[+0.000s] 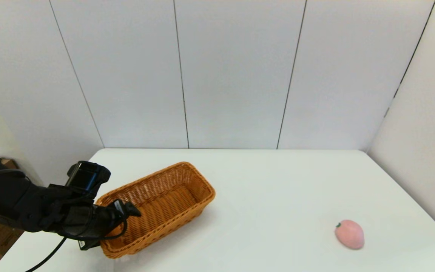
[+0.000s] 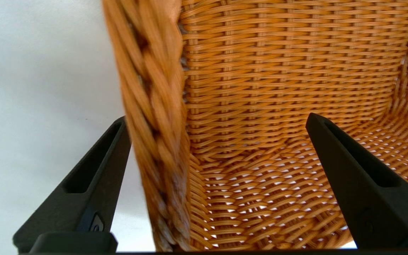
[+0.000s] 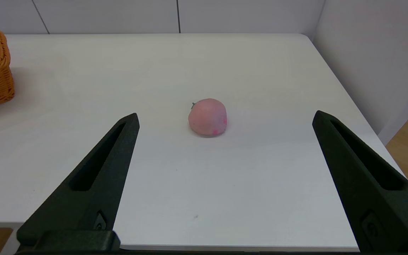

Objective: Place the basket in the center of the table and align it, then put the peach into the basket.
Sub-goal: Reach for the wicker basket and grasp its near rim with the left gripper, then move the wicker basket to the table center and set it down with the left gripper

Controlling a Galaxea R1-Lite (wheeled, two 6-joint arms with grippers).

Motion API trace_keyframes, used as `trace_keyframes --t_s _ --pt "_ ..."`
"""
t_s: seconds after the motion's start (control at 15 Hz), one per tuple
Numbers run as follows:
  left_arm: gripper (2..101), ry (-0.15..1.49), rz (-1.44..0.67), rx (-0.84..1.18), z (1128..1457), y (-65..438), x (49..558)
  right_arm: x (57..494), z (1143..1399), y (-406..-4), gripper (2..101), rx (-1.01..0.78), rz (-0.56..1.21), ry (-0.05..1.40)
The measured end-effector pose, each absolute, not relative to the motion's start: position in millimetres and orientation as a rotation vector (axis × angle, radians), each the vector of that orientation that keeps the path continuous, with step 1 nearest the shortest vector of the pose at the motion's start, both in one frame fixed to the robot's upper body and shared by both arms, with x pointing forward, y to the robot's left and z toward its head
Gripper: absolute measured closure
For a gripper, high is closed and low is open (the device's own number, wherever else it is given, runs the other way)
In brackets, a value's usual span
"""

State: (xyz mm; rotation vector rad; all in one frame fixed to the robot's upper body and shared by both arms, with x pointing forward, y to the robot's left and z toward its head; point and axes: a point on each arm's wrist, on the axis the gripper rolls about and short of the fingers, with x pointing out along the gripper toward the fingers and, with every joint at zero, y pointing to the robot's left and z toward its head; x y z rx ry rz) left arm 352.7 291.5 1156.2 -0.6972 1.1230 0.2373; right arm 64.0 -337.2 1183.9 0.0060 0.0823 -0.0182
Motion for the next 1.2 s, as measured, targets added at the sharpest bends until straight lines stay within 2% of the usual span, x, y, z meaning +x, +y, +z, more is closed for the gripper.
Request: trace_keyframes --t_s 0.07,0.33,0.53,0.6,0.67,0.93,1.2 --pt "5.4 1.124 0.238 -0.696 1155.4 291.3 353.6 64.0 1183.9 -337.2 5.2 0.007 -0.019 0.082" --pt "41.3 1.13 0.252 -0.692 1151.0 292.1 358.9 64.0 1183.9 -337.2 5.2 0.006 -0.019 0.082" --pt "59.0 1.132 0.256 -0.692 1149.9 292.3 359.4 64.0 1183.9 -337.2 5.2 0.006 -0.019 0.082" --pt "76.3 1.134 0.257 -0.692 1149.9 292.4 358.7 64.0 1183.9 -337.2 5.2 0.006 -0.019 0.082" --pt "88.9 1.133 0.257 -0.694 1150.3 292.5 358.2 64.0 1183.9 -337.2 5.2 0.006 -0.019 0.082" --pt "89.6 1.131 0.254 -0.693 1153.1 293.0 354.3 64.0 1183.9 -337.2 5.2 0.005 -0.019 0.082" --pt "89.6 1.068 0.132 -0.664 1178.8 273.8 350.4 64.0 1184.0 -337.2 5.2 -0.001 -0.018 0.081"
